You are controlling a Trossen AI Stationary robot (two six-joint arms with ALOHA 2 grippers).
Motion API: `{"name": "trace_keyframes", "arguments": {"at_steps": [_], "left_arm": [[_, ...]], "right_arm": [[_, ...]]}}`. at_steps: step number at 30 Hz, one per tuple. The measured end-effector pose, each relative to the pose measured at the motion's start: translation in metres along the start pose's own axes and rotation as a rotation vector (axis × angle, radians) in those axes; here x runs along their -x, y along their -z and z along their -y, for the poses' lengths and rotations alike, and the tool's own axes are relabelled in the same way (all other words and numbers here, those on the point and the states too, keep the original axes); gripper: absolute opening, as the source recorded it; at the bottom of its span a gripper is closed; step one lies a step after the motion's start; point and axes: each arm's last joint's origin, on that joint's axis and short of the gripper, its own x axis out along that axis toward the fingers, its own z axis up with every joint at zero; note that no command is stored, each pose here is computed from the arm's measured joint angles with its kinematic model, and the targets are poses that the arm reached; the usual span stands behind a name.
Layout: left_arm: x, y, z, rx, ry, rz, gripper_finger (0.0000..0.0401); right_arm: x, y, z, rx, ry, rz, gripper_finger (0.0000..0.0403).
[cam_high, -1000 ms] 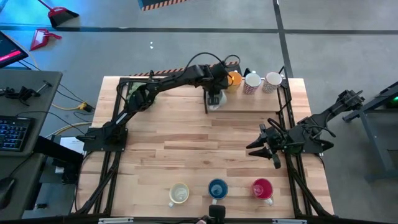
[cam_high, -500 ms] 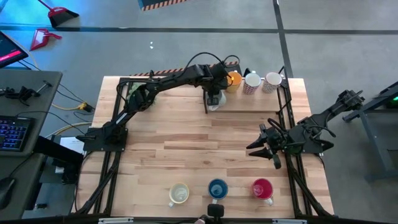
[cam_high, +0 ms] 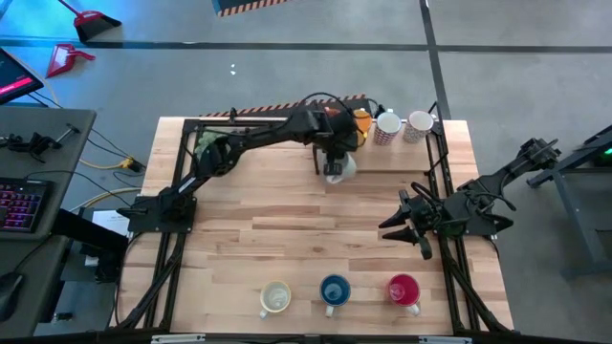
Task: Place coffee mugs
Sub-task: Put the green patterned mug on the shelf
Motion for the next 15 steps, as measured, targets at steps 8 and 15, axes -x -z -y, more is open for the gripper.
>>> {"name": "trace_keyframes", "arguments": {"at_steps": [8,15], "left_arm": [[0.003,-0.003,0.045,0.017,0.134,-0.108,0.0008],[0.009,-0.002,0.078,-0.006,0.203,-0.216,0.0008]], "right_arm": [[0.0,0.005,0.003,-0.029,0.03,-0.05,0.0119],[0.0,0.006,0.003,-0.022,0.051,-0.054,0.0119]]}}
